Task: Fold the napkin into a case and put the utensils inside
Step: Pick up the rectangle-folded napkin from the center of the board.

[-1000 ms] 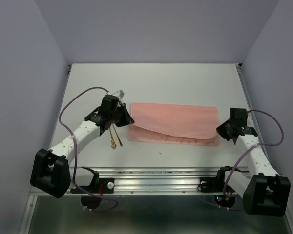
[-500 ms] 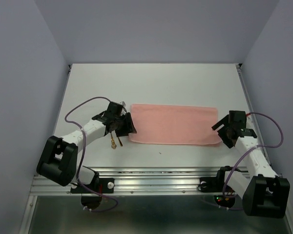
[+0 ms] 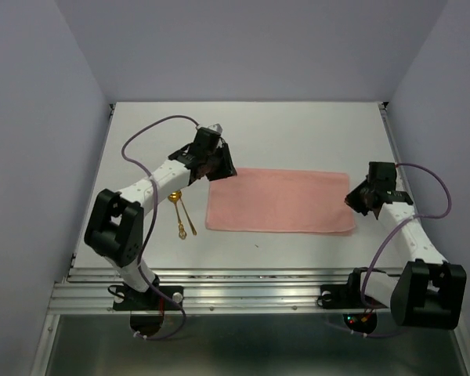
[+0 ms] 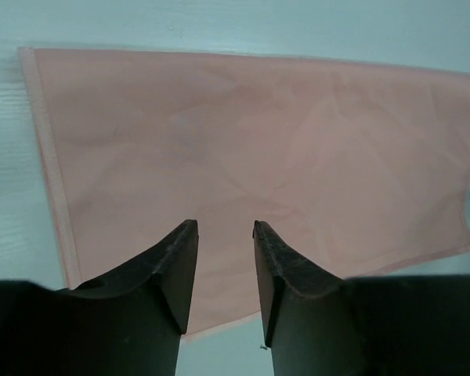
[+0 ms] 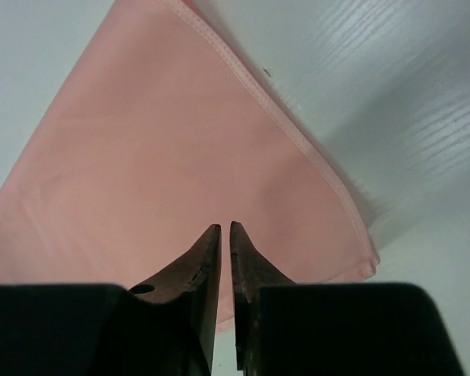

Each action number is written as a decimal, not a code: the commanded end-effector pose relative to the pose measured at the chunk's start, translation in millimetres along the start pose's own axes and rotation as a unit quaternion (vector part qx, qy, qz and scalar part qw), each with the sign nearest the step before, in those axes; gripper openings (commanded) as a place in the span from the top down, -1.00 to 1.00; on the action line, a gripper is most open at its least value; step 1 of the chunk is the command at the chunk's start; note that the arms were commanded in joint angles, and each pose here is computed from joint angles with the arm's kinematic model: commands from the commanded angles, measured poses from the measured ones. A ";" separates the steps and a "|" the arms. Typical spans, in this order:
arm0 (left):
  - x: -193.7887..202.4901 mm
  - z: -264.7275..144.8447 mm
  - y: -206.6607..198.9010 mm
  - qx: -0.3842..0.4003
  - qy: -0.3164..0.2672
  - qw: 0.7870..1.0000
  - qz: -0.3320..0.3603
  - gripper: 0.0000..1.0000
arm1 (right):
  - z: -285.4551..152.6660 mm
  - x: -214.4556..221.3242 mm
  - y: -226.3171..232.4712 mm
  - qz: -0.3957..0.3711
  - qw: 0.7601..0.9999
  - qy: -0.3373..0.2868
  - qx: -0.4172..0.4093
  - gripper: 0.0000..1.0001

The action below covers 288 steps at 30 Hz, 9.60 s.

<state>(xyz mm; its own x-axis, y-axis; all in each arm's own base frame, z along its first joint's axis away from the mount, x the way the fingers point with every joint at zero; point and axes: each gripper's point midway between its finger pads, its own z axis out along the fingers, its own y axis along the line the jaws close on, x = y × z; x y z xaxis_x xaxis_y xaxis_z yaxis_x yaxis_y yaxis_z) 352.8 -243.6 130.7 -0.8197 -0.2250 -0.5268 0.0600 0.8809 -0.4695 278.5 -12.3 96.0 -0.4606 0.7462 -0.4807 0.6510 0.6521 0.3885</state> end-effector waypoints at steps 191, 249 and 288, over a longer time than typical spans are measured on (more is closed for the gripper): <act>-1.6 48.7 16.9 -0.019 0.035 0.999 -0.024 0.02 | 37.6 -8.3 33.9 -0.195 0.979 0.039 0.051 0.99; 29.8 10.5 106.9 -0.158 0.016 0.987 -0.040 0.01 | 91.7 27.0 -8.6 -0.185 0.969 0.096 0.133 -0.15; 86.1 39.1 115.5 -0.157 0.069 0.984 -0.045 0.02 | 65.5 -14.5 -19.2 -0.150 0.974 -0.013 0.172 -0.22</act>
<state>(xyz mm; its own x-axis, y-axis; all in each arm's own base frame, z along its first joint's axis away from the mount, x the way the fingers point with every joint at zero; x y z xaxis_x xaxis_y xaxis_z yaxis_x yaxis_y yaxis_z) 328.0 -184.1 23.4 -0.8594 -0.2851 -0.4245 -0.1646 0.9402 -0.2981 311.3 -32.4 24.7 -0.7020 0.5192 -0.4875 0.6181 0.7842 -0.0549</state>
